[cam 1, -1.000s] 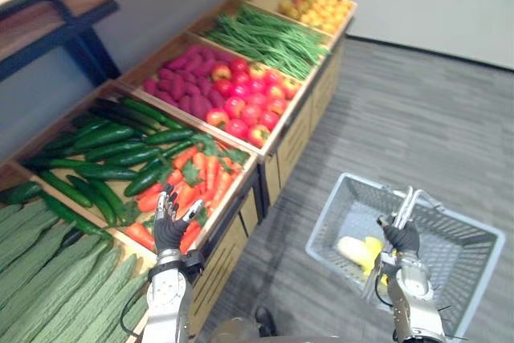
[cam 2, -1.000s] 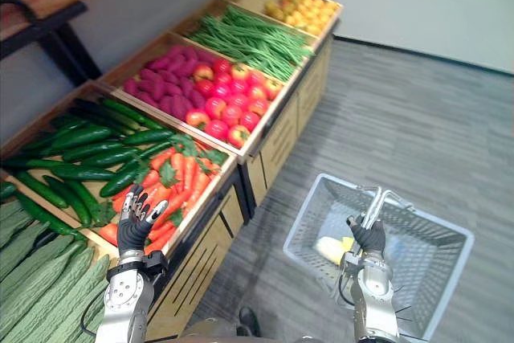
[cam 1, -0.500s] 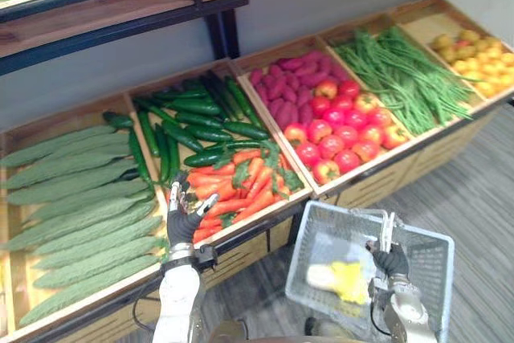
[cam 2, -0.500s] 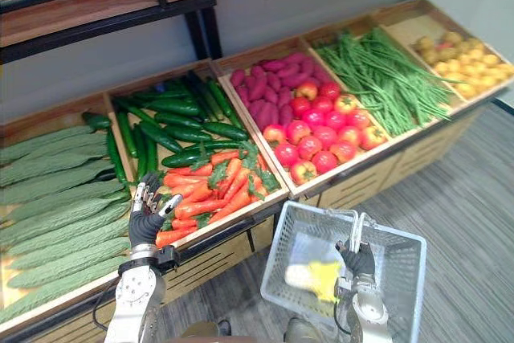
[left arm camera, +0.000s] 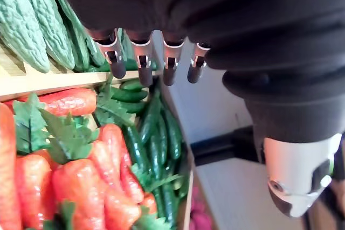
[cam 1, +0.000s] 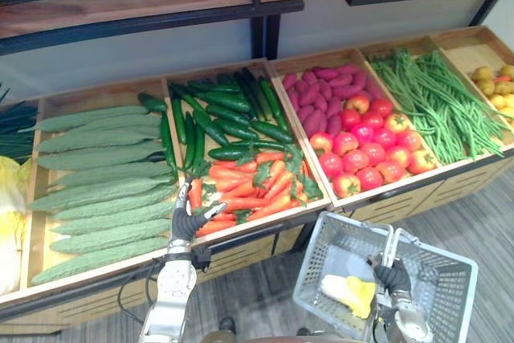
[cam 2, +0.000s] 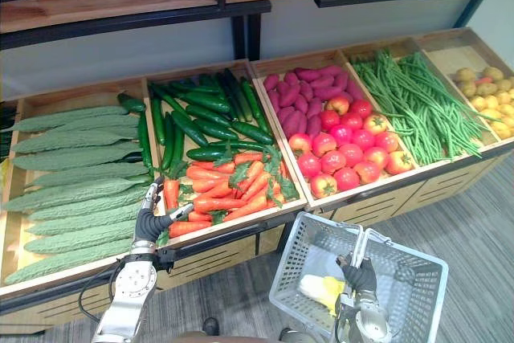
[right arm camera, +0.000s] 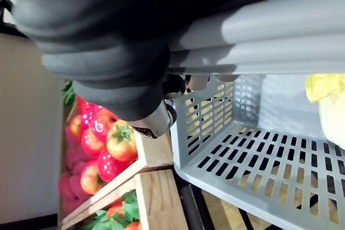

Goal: Pick vegetable in the basket

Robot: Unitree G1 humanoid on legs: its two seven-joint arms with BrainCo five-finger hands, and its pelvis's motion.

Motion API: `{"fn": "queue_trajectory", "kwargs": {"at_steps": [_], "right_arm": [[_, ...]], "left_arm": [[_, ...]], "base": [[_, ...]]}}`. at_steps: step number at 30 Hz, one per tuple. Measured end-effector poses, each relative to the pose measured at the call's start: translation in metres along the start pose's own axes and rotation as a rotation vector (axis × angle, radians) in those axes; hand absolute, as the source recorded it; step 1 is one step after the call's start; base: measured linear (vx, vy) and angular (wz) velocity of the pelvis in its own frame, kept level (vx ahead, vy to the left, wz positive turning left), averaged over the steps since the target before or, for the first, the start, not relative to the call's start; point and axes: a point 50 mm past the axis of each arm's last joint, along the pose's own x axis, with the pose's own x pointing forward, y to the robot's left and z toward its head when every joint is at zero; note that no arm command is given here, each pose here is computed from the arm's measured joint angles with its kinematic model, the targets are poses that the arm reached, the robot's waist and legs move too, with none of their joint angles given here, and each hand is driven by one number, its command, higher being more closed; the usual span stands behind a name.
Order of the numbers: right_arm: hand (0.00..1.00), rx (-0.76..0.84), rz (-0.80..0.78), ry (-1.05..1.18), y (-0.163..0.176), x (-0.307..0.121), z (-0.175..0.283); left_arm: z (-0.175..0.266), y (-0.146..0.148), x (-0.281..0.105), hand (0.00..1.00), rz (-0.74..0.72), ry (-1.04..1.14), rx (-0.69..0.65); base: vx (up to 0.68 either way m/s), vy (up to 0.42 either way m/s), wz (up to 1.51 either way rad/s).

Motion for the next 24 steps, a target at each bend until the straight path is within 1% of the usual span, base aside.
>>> {"fn": "queue_trajectory", "kwargs": {"at_steps": [1, 6, 8, 10, 13, 15, 17, 18, 19, 24], "right_arm": [[1.00, -0.005, 0.012, 0.004, 0.000, 0.003, -0.001], [1.00, -0.033, 0.027, -0.004, -0.003, 0.010, 0.004], [1.00, -0.030, 0.054, -0.035, 0.003, 0.016, 0.013], [1.00, -0.031, 0.064, -0.064, 0.006, 0.022, 0.022], [1.00, -0.045, 0.073, -0.097, 0.006, 0.028, 0.033], [1.00, -0.055, 0.078, -0.131, 0.006, 0.033, 0.043], [1.00, -0.060, 0.086, -0.162, 0.008, 0.038, 0.053], [1.00, -0.064, 0.091, -0.171, 0.009, 0.039, 0.055], [1.00, -0.075, 0.100, -0.181, 0.010, 0.040, 0.059], [1.00, -0.066, 0.125, -0.235, 0.018, 0.043, 0.069]], "left_arm": [[-0.003, 0.001, 0.006, 0.00, -0.034, -0.003, 0.076], [-0.002, 0.000, 0.028, 0.00, -0.101, -0.040, 0.278], [-0.005, 0.005, 0.035, 0.00, -0.126, -0.040, 0.365], [-0.004, 0.006, 0.045, 0.00, -0.127, -0.041, 0.413], [0.004, 0.004, 0.056, 0.00, -0.129, -0.064, 0.450], [0.016, 0.003, 0.072, 0.00, -0.138, -0.107, 0.502], [0.032, 0.006, 0.092, 0.00, -0.107, -0.136, 0.559], [0.036, 0.007, 0.096, 0.00, -0.097, -0.147, 0.569], [0.043, 0.008, 0.101, 1.00, -0.083, -0.170, 0.588], [0.064, 0.014, 0.117, 1.00, -0.032, -0.223, 0.646]], "base": [[-0.02, 0.032, 0.00], [-0.03, 0.026, -0.16], [-0.05, 0.027, -0.15], [-0.06, 0.004, -0.12], [-0.07, -0.004, -0.12], [-0.06, -0.008, -0.03], [-0.04, -0.010, -0.05], [-0.04, -0.004, -0.04], [-0.04, 0.000, -0.05], [-0.04, 0.006, -0.04]]}}
